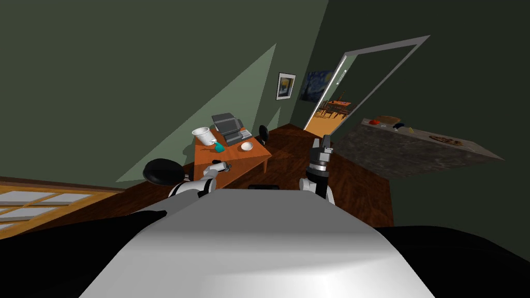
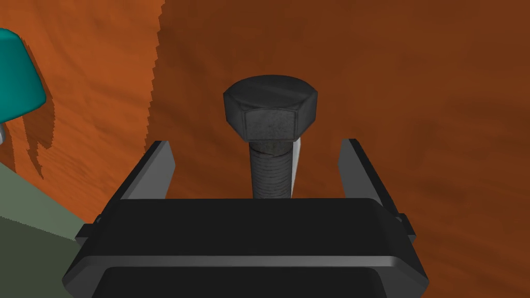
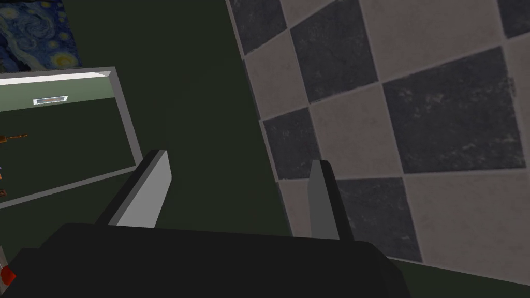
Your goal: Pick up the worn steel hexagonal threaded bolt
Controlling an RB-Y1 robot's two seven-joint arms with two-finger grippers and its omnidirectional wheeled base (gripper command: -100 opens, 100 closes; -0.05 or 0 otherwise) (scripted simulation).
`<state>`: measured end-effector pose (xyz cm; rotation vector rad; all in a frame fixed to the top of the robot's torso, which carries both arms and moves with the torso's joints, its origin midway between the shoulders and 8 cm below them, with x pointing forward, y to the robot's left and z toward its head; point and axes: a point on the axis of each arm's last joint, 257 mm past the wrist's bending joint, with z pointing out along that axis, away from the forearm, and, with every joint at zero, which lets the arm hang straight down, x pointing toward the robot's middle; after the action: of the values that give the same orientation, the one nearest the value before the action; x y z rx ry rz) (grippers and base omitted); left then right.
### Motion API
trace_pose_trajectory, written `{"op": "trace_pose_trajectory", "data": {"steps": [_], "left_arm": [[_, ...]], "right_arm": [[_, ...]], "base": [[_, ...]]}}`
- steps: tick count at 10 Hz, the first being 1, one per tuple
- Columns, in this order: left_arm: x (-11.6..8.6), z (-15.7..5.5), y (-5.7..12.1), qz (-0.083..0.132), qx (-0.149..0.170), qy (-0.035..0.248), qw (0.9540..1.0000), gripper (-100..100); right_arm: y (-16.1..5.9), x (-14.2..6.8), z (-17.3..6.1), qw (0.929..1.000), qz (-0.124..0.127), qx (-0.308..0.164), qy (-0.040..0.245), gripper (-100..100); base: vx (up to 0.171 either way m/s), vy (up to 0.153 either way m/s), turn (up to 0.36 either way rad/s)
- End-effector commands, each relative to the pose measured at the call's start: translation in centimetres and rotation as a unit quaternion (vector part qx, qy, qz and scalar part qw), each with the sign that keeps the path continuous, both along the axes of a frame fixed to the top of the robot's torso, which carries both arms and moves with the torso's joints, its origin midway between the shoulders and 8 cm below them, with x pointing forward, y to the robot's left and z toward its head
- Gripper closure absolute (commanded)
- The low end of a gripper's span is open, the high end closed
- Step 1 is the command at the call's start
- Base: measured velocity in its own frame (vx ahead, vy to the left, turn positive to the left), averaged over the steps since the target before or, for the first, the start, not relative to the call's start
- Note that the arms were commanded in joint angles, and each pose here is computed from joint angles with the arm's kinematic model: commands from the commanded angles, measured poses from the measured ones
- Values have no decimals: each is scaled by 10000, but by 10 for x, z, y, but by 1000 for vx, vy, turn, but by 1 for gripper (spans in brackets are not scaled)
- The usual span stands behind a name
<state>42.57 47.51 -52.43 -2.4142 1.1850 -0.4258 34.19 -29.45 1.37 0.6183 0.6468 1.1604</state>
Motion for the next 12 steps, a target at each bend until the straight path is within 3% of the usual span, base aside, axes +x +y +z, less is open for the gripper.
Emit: {"op": "trace_pose_trajectory", "data": {"steps": [1,5,6,7,8,9,12], "left_arm": [[0,0,0,0,0,0,10000,100],[0,0,0,1,-2,-1,10000,100],[0,0,0,0,-1,0,10000,0],[4,1,-7,-66,-1,-2,10000,100],[12,2,-22,-204,-10,8,9998,100],[12,2,-22,-204,-10,8,9998,100],[35,6,-67,-609,-19,21,9981,100]], "right_arm": [[0,0,0,10000,0,0,0,0],[0,0,0,10000,0,0,0,0],[0,0,0,10000,0,0,0,0],[0,0,0,10000,0,0,0,0],[0,0,0,10000,-1,0,1,0],[0,0,0,10000,-1,-1,1,0],[0,0,0,10000,-1,-1,1,0]], "base": [[0,0,0],[0,0,0],[0,0,0],[9,8,196],[21,16,333],[16,12,97],[18,20,212]]}}
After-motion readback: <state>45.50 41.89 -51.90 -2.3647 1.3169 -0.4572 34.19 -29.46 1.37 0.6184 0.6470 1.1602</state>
